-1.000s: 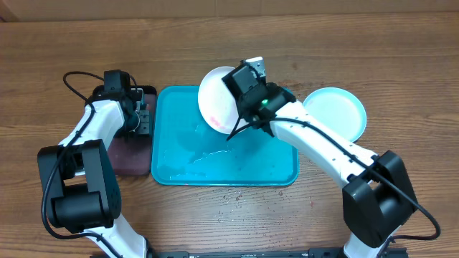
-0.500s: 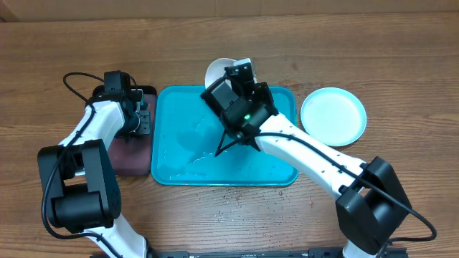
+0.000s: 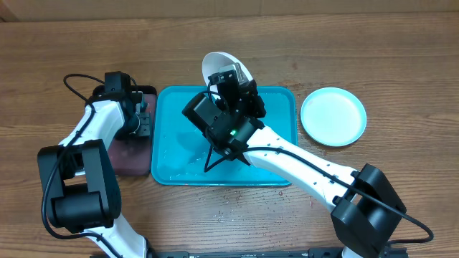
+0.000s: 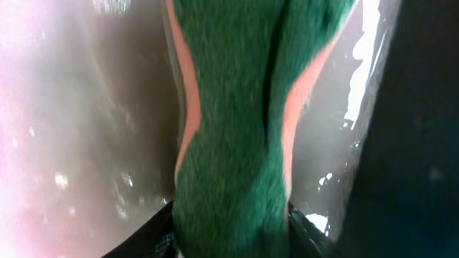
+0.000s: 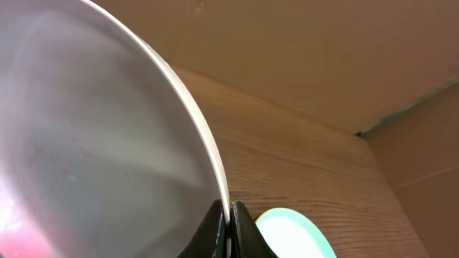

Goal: Clean dirty plates on tray and stack at the side

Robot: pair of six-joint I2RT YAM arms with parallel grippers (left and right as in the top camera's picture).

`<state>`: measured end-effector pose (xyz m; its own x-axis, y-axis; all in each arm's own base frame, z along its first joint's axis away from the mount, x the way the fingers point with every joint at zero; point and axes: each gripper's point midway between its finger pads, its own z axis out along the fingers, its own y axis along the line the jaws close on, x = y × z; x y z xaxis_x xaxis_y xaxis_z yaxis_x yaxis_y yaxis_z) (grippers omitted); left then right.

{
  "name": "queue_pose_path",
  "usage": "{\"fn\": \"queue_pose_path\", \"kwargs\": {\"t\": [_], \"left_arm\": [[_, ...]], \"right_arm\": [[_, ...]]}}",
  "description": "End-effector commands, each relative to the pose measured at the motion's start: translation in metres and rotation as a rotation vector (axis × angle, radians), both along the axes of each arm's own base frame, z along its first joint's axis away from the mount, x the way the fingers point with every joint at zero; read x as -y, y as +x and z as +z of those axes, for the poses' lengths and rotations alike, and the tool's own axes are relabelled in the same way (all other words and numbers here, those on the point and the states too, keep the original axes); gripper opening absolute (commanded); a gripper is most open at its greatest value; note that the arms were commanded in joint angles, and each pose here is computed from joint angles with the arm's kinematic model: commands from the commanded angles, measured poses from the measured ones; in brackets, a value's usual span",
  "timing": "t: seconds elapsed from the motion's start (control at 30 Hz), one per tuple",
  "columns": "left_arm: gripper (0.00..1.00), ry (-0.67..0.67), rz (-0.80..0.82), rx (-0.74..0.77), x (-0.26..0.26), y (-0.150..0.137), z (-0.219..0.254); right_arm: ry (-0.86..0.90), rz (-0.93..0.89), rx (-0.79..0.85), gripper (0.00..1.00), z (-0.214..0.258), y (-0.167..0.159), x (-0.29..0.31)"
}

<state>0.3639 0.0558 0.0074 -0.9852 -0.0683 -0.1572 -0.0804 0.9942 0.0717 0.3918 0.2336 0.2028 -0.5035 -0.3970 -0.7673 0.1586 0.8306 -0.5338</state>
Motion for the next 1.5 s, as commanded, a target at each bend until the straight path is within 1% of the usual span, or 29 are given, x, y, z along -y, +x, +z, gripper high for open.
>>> {"fn": "queue_pose_path", "kwargs": {"t": [0.0,0.23,0.33,0.4,0.43,0.53,0.7,0.87,0.93,1.07,1.2,1.23,1.33,1.47], "left_arm": [[0.45,-0.004,0.028,0.049,-0.003,0.020,0.016],[0.52,0.004,0.031,0.129,-0.006,0.045,0.038],[0.61,0.008,0.031,0.160,-0.007,0.053,0.041],[0.72,0.009,0.031,0.171,-0.007,0.056,0.042],[0.75,0.009,0.031,0.173,-0.007,0.056,0.042],[0.75,0.008,0.031,0.170,-0.007,0.055,0.042],[0.86,0.005,0.035,0.220,-0.007,0.067,0.046],[0.87,-0.002,0.078,0.294,-0.009,0.085,0.046],[0.84,-0.023,0.073,0.308,-0.006,0.092,0.040],[0.80,-0.103,0.047,0.304,0.007,0.100,0.018],[0.74,-0.116,0.045,0.296,0.009,0.104,0.001],[0.70,-0.120,0.043,0.299,0.010,0.105,0.001],[0.51,-0.116,0.039,0.322,0.009,0.110,0.004],[0.17,-0.114,0.038,0.341,0.008,0.114,0.008]], "right_arm": [[0.020,-0.042,0.100,0.04,0.037,0.000,0.007],[0.020,-0.052,0.116,0.04,0.040,0.000,0.008],[0.026,-0.051,0.120,0.04,0.040,0.001,0.007],[0.026,-0.051,0.120,0.04,0.040,0.001,0.007],[0.026,-0.051,0.120,0.04,0.040,0.001,0.007],[0.026,-0.051,0.120,0.04,0.040,0.001,0.007],[0.036,-0.041,0.109,0.04,0.038,0.001,0.005],[0.037,-0.040,0.108,0.04,0.038,0.001,0.005],[0.036,-0.040,0.109,0.04,0.038,0.001,0.005],[0.036,-0.040,0.108,0.04,0.038,0.001,0.005],[0.036,-0.040,0.108,0.04,0.038,0.001,0.005],[0.036,-0.040,0.108,0.04,0.038,0.001,0.005],[0.050,-0.024,0.091,0.04,0.034,0.001,0.002],[0.065,-0.007,0.073,0.04,0.031,0.002,-0.002]]}}
